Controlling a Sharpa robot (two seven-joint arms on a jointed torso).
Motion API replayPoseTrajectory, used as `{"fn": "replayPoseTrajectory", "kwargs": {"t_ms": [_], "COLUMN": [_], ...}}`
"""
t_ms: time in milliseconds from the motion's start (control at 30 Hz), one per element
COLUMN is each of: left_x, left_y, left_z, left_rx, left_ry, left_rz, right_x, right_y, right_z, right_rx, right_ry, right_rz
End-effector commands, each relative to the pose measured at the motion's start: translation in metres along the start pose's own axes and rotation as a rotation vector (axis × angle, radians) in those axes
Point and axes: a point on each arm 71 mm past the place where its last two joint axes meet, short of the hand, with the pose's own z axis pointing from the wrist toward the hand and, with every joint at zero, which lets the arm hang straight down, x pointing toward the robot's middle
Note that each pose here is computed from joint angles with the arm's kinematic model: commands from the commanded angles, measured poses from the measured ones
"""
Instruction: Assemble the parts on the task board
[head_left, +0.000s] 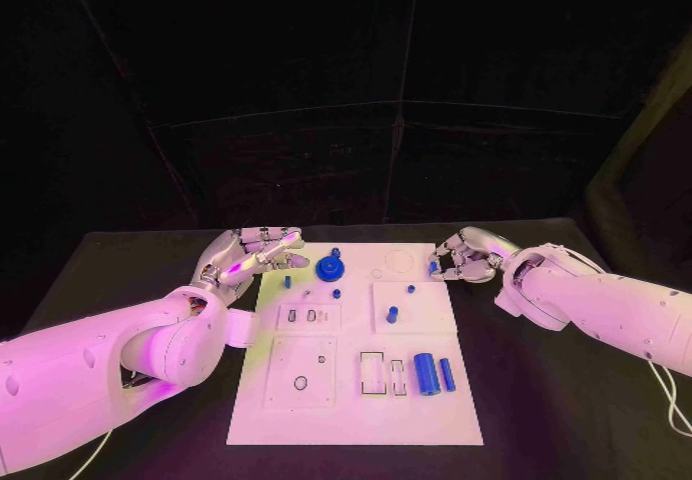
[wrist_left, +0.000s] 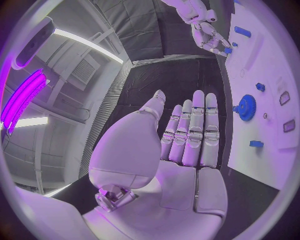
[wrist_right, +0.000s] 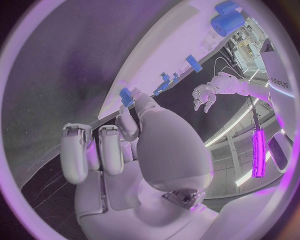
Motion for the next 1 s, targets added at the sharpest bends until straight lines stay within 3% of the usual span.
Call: {"fn": "replayPoseTrajectory", "kwargs": {"t_ms": [33, 667, 1000], "left_x": [0.0013, 0.0011, 0.0009], "left_y": [-0.0012, -0.0011, -0.0011], "left_z": [0.0003, 0.0002, 0.0002], "left_rx": [0.007, 0.006, 0.006], "left_ry": [0.014, 0.011, 0.01], "left_rz": [-0.003, -0.001, -0.001], "right_x": [0.0016, 0.0042, 0.0004], "right_y": [0.0013, 0.0, 0.0022], "right_z": [0.0015, 0.004, 0.0041], "right_rx": [-0.004, 0.011, 0.005], "right_ry": [0.02, 0.016, -0.048], "right_rz": [0.006, 0.006, -0.002]}}
